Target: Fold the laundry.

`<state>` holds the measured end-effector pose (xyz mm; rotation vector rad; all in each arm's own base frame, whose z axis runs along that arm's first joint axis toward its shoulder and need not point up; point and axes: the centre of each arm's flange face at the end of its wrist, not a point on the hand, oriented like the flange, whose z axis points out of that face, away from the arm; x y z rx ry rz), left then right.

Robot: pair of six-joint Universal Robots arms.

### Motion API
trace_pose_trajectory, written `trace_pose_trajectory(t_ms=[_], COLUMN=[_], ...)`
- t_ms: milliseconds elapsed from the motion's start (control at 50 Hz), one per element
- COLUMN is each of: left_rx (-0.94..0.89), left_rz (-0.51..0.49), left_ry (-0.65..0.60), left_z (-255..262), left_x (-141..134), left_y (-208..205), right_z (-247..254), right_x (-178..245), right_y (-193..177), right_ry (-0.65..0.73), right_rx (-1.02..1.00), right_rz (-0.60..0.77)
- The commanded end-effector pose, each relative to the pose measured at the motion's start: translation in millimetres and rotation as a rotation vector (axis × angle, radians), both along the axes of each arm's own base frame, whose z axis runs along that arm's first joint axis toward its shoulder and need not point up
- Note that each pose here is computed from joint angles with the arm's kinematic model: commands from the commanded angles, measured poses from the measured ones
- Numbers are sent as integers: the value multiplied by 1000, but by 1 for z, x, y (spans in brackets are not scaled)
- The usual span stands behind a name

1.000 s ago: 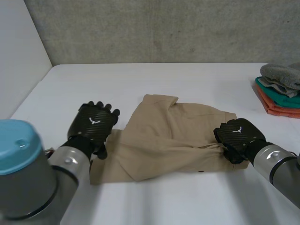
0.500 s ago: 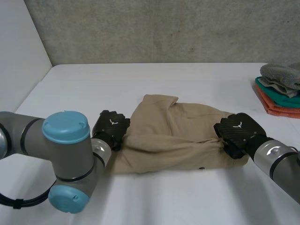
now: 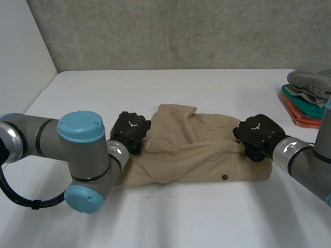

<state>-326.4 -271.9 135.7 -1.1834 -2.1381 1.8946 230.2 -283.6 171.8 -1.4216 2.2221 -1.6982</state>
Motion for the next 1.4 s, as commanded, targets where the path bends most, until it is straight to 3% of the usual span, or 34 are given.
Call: trace_pose_trajectory(t_ms=[20, 220, 400, 600, 720, 800, 880, 960, 1160, 1260, 1400], left_rx=[75, 60, 100, 0, -366, -690, -977, -1104, -944, -740, -395], left_rz=[-15, -11, -9, 0, 36, 119, 170, 181, 162, 151, 123], left_ry=[-67, -50, -75, -20, 206, 362, 497, 581, 496, 376, 161], left_z=[-7, 6, -13, 10, 94, 163, 231, 265, 224, 158, 73], left_x=[7, 8, 6, -6, -28, -14, 4, 9, 11, 13, 26], left_y=[16, 14, 10, -16, -68, -103, -108, -98, -80, -61, -18], right_z=[-5, -10, -11, 5, 46, 92, 160, 195, 163, 125, 43], right_x=[0, -1, -3, 9, 28, 46, 51, 48, 53, 55, 50], right_y=[6, 11, 10, -26, -71, -95, -111, -114, -115, -108, -79], right_ry=[1, 2, 5, -20, -100, -189, -351, -471, -460, -415, -280], right_rx=[27, 51, 49, -75, -367, -679, -1087, -1254, -1039, -859, -438], right_rz=[2, 3, -1, 7, 17, 54, 55, 54, 59, 53, 38])
